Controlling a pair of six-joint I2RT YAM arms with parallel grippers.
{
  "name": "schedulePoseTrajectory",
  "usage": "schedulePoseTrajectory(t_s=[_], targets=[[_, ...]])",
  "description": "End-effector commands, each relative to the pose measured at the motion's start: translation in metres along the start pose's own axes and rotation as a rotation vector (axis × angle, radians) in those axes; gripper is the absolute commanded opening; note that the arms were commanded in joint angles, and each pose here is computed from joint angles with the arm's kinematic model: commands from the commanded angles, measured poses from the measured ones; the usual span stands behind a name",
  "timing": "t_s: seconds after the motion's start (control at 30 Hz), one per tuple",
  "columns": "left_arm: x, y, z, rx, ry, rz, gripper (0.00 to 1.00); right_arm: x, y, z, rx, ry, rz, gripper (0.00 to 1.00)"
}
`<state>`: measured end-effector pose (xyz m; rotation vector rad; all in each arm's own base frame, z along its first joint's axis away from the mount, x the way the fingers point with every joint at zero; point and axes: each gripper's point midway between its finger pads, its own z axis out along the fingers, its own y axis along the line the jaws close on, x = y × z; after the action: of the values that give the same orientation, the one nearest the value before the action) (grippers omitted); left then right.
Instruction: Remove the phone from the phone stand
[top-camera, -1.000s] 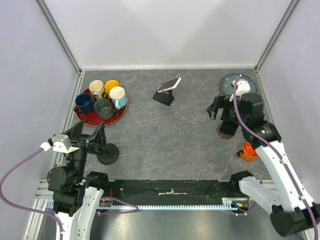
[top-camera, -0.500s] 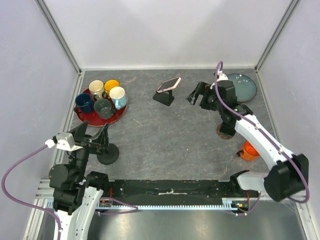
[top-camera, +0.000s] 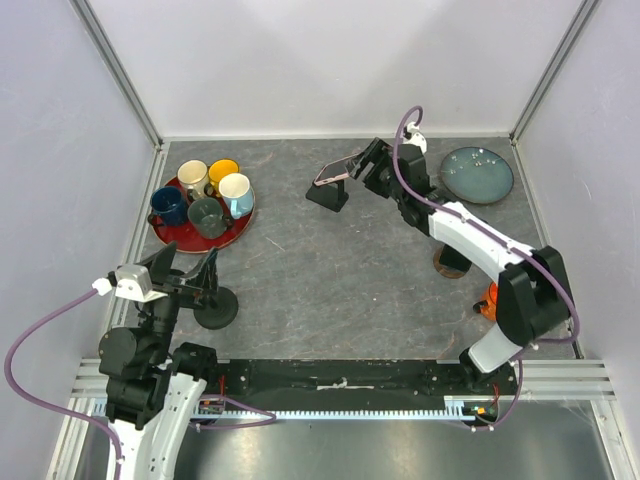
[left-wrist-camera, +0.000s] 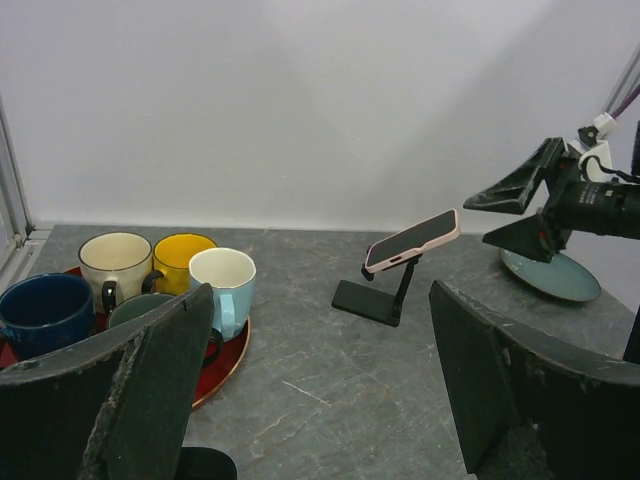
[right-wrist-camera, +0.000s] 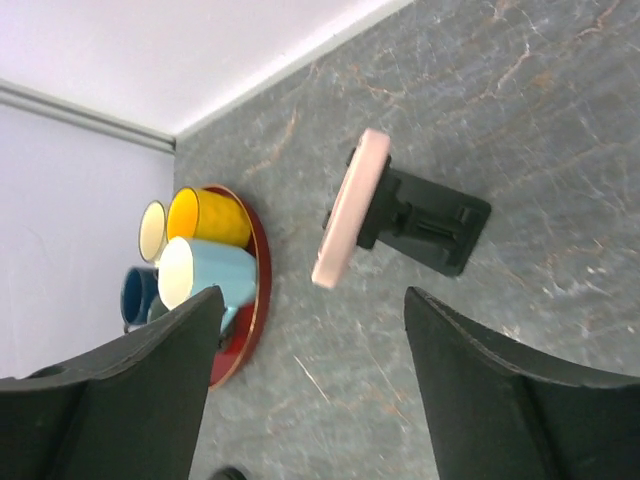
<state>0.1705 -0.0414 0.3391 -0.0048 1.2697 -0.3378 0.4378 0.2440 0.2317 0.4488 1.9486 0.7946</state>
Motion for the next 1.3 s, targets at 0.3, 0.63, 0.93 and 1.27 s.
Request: schedulePoseTrajectory(t_s=[0.3, 0.63, 0.93, 1.27], targets=[[-0.019, -0.007, -0.016, 0.053, -0.095, 0.049, 0.94, -0.005, 0.008, 0.057, 0.001, -0.068, 0.148, 0.63], [-0.019, -0.013, -0.016, 0.084, -0.097, 0.056, 0.93, -0.010, 0.020, 0.057, -0.044, -0.081, 0.172, 0.34], [-0.019, -0.015, -0.016, 0.095, -0.097, 0.058, 0.93, -0.029, 0.035, 0.040, -0.081, -0.127, 0.174, 0.03], [-0.019, -0.016, -0.016, 0.104, -0.094, 0.060, 0.92, -0.064, 0.055, 0.018, -0.089, -0.208, 0.110, 0.00]])
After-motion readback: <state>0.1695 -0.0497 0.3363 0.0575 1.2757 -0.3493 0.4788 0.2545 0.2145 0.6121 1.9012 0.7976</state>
